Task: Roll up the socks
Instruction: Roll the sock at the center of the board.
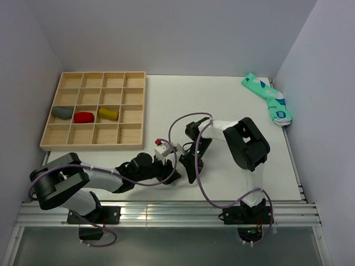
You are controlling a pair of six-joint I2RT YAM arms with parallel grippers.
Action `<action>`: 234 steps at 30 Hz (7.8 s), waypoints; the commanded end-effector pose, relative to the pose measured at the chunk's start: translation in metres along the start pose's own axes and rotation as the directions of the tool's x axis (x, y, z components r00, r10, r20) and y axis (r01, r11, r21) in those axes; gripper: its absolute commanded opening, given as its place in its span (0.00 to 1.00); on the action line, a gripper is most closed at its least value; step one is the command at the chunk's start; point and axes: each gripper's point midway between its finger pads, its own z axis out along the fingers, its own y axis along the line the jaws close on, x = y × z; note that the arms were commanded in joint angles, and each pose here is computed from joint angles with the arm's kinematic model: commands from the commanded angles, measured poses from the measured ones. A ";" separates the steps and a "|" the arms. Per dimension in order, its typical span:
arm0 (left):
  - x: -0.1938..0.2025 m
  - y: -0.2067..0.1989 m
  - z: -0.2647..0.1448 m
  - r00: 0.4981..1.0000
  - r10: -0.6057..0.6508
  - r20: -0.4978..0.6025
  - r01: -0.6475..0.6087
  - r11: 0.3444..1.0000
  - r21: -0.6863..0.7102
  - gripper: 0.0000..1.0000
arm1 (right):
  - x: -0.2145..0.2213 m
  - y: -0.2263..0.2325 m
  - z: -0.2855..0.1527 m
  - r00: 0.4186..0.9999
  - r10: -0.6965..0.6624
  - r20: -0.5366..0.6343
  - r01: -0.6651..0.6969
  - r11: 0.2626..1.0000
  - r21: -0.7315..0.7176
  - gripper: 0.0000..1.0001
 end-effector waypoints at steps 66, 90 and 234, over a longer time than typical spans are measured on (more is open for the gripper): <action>0.082 0.004 0.024 0.677 -0.552 -0.487 0.598 0.798 -0.074 0.00 | -0.003 0.011 -0.082 0.847 -0.501 0.179 0.312 0.739 0.597 0.53; 0.085 0.012 0.037 0.552 -0.667 -0.500 0.677 0.709 -0.198 0.00 | 0.003 0.009 -0.015 0.699 -0.709 -0.097 0.570 0.470 0.674 0.55; 0.091 0.001 0.044 0.924 -0.073 -0.375 0.058 0.997 -0.052 0.00 | -0.036 -0.056 -0.073 0.981 -0.068 0.184 -0.033 0.868 0.496 0.51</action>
